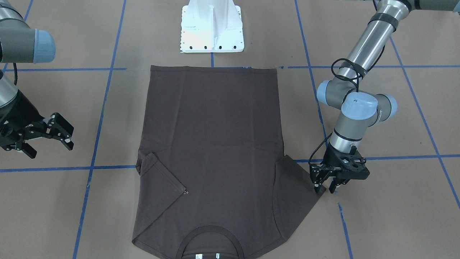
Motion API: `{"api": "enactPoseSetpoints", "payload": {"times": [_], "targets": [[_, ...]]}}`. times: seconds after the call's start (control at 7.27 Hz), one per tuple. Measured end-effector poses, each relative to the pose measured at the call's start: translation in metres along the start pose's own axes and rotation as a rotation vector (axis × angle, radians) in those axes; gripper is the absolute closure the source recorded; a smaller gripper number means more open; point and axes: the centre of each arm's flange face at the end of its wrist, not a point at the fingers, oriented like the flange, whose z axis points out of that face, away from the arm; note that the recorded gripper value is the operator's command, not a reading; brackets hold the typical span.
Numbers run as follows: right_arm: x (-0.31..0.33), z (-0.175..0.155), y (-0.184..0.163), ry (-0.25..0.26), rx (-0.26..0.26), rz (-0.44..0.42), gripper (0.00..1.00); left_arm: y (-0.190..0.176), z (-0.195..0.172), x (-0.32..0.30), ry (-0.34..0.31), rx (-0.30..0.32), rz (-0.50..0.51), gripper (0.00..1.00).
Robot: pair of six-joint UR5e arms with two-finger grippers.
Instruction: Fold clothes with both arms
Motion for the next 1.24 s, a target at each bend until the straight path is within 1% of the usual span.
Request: {"api": "enactPoseSetpoints", "payload": {"times": [0.14, 0.55, 0.69, 0.83, 0.96, 1.1, 1.24], "targets": [[0.0001, 0.0001, 0.0001, 0.000, 0.000, 0.000, 0.00, 0.0000, 0.0000, 0.0001, 0.000, 0.000, 0.000, 0.75], [0.0004, 0.0006, 0.0002, 0.002, 0.000, 0.000, 0.00, 0.0007, 0.0001, 0.0012, 0.002, 0.000, 0.001, 0.75], [0.0005, 0.0009, 0.0003, 0.002, -0.001, 0.000, 0.00, 0.0013, 0.0002, 0.0019, 0.003, -0.001, 0.002, 0.82], [0.0005, 0.0010, 0.0003, 0.002, -0.001, 0.000, 0.00, 0.0018, 0.0003, 0.0025, 0.005, -0.001, 0.002, 0.84], [0.0007, 0.0010, 0.0002, 0.002, -0.001, 0.001, 0.00, 0.0020, -0.0001, 0.0036, 0.007, -0.001, 0.002, 0.66], [0.0008, 0.0008, 0.0001, 0.002, -0.001, 0.001, 0.00, 0.0026, -0.0002, 0.0038, 0.008, -0.001, 0.005, 0.60], [0.0006, 0.0005, 0.0001, 0.002, 0.000, 0.001, 0.00, 0.0037, 0.0001, 0.0024, 0.006, -0.003, 0.011, 0.56]]}}
